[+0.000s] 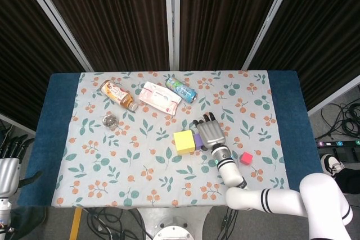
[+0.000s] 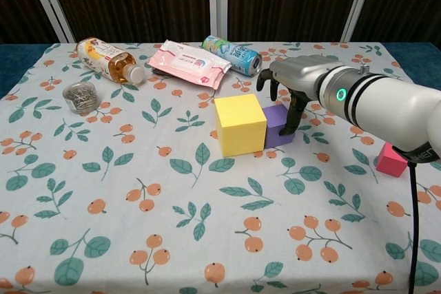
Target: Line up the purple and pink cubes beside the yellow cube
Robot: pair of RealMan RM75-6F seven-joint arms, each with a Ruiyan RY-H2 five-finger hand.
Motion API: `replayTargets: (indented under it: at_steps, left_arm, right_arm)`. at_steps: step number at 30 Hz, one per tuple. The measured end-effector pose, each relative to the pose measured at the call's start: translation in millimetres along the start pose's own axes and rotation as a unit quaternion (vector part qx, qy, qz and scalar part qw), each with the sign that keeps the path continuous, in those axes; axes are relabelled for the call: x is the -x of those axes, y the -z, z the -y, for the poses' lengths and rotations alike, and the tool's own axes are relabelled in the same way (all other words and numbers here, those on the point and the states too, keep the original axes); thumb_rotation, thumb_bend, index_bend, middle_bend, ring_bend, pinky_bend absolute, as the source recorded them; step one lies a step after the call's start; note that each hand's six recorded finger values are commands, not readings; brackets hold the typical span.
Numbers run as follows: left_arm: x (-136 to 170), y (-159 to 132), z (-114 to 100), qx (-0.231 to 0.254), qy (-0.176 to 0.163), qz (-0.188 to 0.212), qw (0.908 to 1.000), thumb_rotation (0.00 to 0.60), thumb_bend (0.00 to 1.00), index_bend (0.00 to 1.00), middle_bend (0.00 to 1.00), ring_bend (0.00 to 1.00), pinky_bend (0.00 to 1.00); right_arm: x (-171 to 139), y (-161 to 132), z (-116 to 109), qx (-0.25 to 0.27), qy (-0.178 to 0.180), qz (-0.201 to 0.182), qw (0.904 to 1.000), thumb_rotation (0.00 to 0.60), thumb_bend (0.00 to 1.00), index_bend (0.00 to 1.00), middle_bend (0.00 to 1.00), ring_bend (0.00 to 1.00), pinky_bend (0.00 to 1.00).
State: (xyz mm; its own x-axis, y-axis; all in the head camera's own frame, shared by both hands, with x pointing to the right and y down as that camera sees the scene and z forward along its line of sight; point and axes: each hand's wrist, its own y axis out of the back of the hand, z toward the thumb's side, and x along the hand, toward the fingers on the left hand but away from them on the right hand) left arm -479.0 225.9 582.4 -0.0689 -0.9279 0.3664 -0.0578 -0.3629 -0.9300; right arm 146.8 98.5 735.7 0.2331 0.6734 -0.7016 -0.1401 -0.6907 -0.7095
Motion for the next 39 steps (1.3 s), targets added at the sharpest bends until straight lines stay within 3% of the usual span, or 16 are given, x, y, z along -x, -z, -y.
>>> replayTargets:
  at_steps: [18,24,31,39]
  left_arm:
    - [2,2,0,0.001,0.0,-0.002,1.0,0.6,0.0,0.22,0.22,0.12,0.18]
    - [1,0,-1,0.001,-0.001,0.001,1.0,0.6,0.0,0.22,0.22,0.12,0.18]
    - [0,-4,-5,-0.001,-0.007,0.007,1.0,0.6,0.0,0.22,0.22,0.12,0.18]
    - [-1,-14,-10,-0.005,-0.011,0.017,0.9998,0.6,0.0,0.22,0.22,0.12,0.18]
  right_arm:
    - [0,-2,-3,-0.011,0.012,-0.006,0.9999,0.6,0.03,0.2,0.28,0.08,0.0]
    - [-20,24,-17,-0.012,0.03,-0.007,0.9995,0.6,0.04,0.2,0.28,0.07,0.0]
    - [-54,80,-37,-0.039,0.047,-0.029,0.9977,0.6,0.1,0.24,0.28,0.05,0.0]
    - [-95,109,-10,-0.103,0.017,-0.099,0.9897,0.6,0.1,0.3,0.26,0.02,0.0]
